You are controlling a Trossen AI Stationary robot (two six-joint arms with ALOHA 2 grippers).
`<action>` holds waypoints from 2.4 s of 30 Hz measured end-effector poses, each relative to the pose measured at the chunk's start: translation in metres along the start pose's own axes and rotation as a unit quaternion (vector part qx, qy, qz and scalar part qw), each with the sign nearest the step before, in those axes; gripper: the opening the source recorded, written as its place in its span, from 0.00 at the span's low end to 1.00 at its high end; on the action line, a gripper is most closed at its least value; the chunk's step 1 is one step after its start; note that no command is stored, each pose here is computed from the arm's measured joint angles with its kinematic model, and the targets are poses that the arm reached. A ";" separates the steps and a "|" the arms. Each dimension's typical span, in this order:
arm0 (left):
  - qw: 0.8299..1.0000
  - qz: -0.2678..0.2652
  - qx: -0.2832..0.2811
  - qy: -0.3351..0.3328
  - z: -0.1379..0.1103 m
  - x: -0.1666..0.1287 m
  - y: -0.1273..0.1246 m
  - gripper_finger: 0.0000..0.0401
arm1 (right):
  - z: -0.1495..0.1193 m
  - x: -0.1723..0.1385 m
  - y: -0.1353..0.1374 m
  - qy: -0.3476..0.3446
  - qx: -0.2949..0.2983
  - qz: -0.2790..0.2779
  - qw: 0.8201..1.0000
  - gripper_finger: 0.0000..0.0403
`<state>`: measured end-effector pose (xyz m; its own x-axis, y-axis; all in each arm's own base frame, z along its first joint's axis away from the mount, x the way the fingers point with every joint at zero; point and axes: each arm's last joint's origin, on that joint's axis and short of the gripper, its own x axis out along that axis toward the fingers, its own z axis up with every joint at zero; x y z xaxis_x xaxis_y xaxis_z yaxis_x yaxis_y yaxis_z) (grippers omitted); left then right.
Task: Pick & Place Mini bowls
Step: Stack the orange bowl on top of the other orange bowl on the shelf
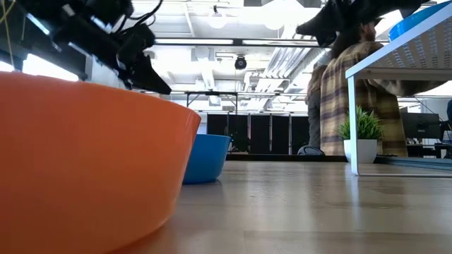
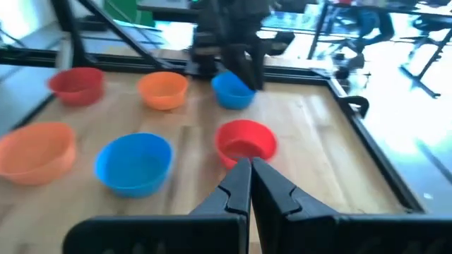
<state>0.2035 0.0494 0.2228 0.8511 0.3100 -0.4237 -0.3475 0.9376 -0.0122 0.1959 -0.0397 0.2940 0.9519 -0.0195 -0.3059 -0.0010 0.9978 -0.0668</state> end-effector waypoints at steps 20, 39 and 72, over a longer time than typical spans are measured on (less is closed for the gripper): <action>0.932 -0.160 0.046 0.321 0.019 -0.049 -0.044 0.14 | 0.000 -0.003 -0.015 -0.010 -0.038 -0.022 0.999 0.00; 0.834 -0.140 0.155 0.511 -0.029 -0.016 -0.077 0.45 | -0.009 0.000 -0.015 -0.012 -0.046 -0.021 0.999 0.00; 0.935 -0.119 -0.004 0.335 0.080 -0.002 -0.029 0.01 | -0.014 0.002 -0.014 -0.031 -0.064 -0.025 0.997 0.00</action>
<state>0.2436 0.0344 0.2963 0.4689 -0.0789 -0.8797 -0.1846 0.9652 -0.1850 0.1938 -0.0548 0.2810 0.9686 -0.0613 -0.2409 0.0116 0.9792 -0.2024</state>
